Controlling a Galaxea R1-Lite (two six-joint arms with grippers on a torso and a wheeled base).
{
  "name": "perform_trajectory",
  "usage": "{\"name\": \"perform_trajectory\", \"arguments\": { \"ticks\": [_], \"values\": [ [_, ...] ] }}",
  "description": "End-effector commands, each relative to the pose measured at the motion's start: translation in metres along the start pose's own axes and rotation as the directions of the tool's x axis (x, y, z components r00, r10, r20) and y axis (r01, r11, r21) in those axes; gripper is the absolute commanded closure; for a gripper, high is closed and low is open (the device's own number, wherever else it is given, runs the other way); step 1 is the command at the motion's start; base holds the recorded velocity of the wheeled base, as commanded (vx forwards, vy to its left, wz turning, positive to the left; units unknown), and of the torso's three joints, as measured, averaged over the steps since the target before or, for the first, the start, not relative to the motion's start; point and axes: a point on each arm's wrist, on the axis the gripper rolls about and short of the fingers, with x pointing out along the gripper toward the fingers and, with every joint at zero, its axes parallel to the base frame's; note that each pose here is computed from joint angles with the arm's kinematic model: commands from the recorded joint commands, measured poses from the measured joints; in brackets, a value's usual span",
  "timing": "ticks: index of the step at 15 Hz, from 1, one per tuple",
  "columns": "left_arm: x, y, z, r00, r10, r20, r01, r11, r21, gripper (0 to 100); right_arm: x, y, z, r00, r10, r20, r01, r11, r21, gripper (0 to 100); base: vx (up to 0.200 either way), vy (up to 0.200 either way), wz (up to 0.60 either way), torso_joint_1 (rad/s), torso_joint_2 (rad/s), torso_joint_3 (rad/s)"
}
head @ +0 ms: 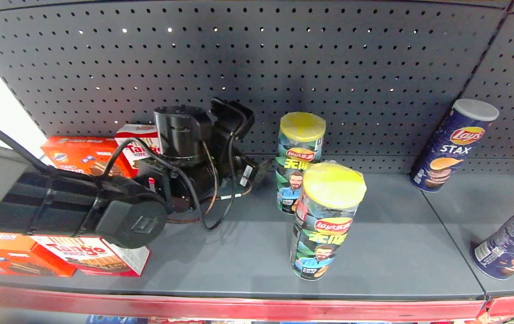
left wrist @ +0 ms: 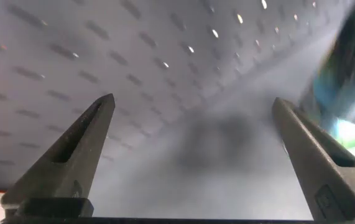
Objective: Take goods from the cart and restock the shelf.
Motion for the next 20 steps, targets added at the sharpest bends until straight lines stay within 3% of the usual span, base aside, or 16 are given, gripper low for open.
{"name": "perform_trajectory", "arguments": {
  "ticks": [1,5,6,8,14,15,16,17,20],
  "values": [
    [-0.025,0.024,0.026,0.996,0.061,0.071,-0.061,0.998,-0.015,0,0.000,0.000,0.000,1.000,0.000,-0.001,0.000,1.000,0.000,0,0.000,0.000,0.00,0.000,0.00,0.000],
    [-0.073,0.042,0.023,0.990,0.123,0.062,-0.121,0.992,-0.033,0,0.000,0.000,0.000,1.000,0.001,-0.001,-0.001,1.000,0.000,0,0.000,0.000,0.00,0.000,0.00,0.000],
    [-0.090,0.046,0.017,0.986,0.139,0.088,-0.135,0.990,-0.050,0,0.000,0.000,0.000,1.000,0.001,-0.001,-0.001,1.000,0.000,0,0.000,0.000,0.00,0.000,0.00,0.000],
    [-0.096,0.047,0.014,0.985,0.129,0.114,-0.123,0.991,-0.053,0,0.000,0.000,0.000,1.000,0.001,-0.001,-0.001,1.000,-0.002,0,0.000,0.000,0.00,0.000,0.00,0.000],
    [-0.105,0.046,0.012,0.986,0.123,0.112,-0.118,0.992,-0.052,0,0.000,-0.001,0.001,1.000,-0.026,0.005,0.026,1.000,0.017,0,0.000,0.000,0.00,0.000,0.00,0.000],
    [-0.109,0.046,0.012,0.985,0.126,0.115,-0.120,0.991,-0.053,0,-0.007,-0.001,0.034,0.992,-0.033,0.124,0.029,0.999,0.035,0,0.000,0.000,0.00,0.000,0.00,0.000],
    [-0.117,0.048,0.014,0.984,0.129,0.125,-0.123,0.991,-0.055,0,-0.003,-0.002,0.085,0.991,-0.031,0.131,0.018,0.995,0.101,0,0.000,0.000,0.00,0.000,0.00,0.000],
    [-0.120,0.048,0.014,0.983,0.132,0.128,-0.125,0.991,-0.055,0,0.008,-0.002,0.107,0.994,-0.022,0.104,0.005,0.988,0.156,0,0.000,0.000,0.00,0.000,0.00,0.000],
    [-0.121,0.047,0.009,0.986,0.125,0.114,-0.120,0.991,-0.053,0,0.007,-0.002,0.122,0.994,0.035,0.105,-0.045,0.995,0.094,0,0.000,0.000,0.00,0.000,0.00,0.000]
  ]
}}
